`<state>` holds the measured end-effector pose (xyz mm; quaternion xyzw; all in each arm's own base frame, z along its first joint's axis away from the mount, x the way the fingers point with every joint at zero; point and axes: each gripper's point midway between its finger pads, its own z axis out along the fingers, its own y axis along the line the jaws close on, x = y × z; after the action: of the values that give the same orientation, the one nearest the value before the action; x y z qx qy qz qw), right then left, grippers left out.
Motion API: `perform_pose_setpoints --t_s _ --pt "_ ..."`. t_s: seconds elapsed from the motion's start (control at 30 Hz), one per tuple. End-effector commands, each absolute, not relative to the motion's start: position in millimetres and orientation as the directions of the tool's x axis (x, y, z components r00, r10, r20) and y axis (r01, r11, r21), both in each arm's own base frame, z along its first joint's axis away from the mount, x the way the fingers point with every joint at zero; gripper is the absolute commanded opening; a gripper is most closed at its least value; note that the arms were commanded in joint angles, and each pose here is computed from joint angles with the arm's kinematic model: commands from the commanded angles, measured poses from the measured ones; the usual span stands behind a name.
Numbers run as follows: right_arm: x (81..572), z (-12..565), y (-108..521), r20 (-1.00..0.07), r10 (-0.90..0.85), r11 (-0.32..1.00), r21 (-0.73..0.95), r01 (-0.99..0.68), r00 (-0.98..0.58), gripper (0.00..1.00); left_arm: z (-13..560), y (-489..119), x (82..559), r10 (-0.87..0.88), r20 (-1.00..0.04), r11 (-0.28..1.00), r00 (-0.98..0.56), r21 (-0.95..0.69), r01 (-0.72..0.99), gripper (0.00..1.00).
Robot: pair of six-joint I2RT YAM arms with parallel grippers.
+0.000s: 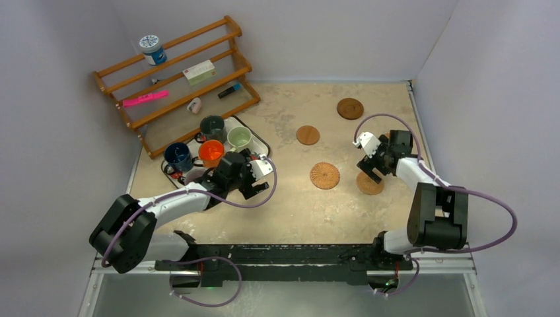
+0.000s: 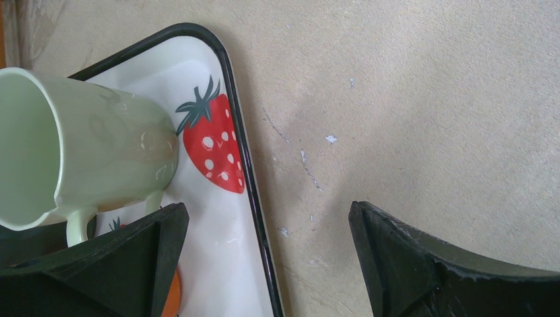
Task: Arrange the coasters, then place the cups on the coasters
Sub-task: Move the coaster to the center of the board.
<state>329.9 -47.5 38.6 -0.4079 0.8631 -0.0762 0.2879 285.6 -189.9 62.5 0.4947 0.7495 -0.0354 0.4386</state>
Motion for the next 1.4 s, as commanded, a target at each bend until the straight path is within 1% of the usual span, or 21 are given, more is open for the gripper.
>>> perform_pose_setpoints --t_s 0.0,0.17,0.27,0.43,0.5,0.6,0.7,0.93,1.07,1.23,1.37 --pt "290 21 -55 -0.318 -0.785 0.617 -0.32 -0.719 -0.532 0.99 67 -196 290 0.692 -0.715 0.51 -0.103 0.382 0.77 1.0" --pt "292 25 -54 -0.332 -0.784 0.618 -0.335 -0.711 -0.525 0.99 68 -195 290 0.691 -0.715 0.511 -0.104 0.382 0.77 1.0" --pt "312 36 -59 -0.369 -0.764 0.645 -0.399 -0.652 -0.53 0.99 68 -195 290 0.69 -0.717 0.513 -0.104 0.382 0.769 1.0" --pt "350 80 -54 -0.504 -0.71 0.702 -0.447 -0.554 -0.493 0.99 69 -195 290 0.689 -0.717 0.514 -0.105 0.381 0.768 1.0" --pt "366 106 -41 -0.592 -0.668 0.734 -0.424 -0.531 -0.451 0.99 70 -195 290 0.688 -0.719 0.515 -0.103 0.382 0.767 1.0" --pt "380 134 -20 -0.688 -0.605 0.762 -0.354 -0.542 -0.4 0.99 71 -195 290 0.687 -0.72 0.516 -0.102 0.383 0.767 1.0" --pt "388 149 5 -0.732 -0.584 0.75 -0.321 -0.578 -0.352 0.99 71 -195 290 0.686 -0.721 0.517 -0.102 0.383 0.766 1.0" --pt "384 139 88 -0.721 -0.657 0.616 -0.345 -0.708 -0.221 0.99 70 -194 291 0.689 -0.717 0.516 -0.104 0.385 0.765 1.0" --pt "381 119 119 -0.697 -0.687 0.561 -0.328 -0.76 -0.206 0.99 70 -194 291 0.691 -0.715 0.517 -0.105 0.388 0.763 1.0" --pt "376 83 129 -0.642 -0.732 0.524 -0.318 -0.79 -0.227 0.99 69 -194 291 0.692 -0.714 0.517 -0.105 0.389 0.762 1.0" --pt "367 63 134 -0.614 -0.76 0.488 -0.318 -0.813 -0.215 0.99 67 -194 291 0.694 -0.712 0.515 -0.107 0.387 0.765 1.0"
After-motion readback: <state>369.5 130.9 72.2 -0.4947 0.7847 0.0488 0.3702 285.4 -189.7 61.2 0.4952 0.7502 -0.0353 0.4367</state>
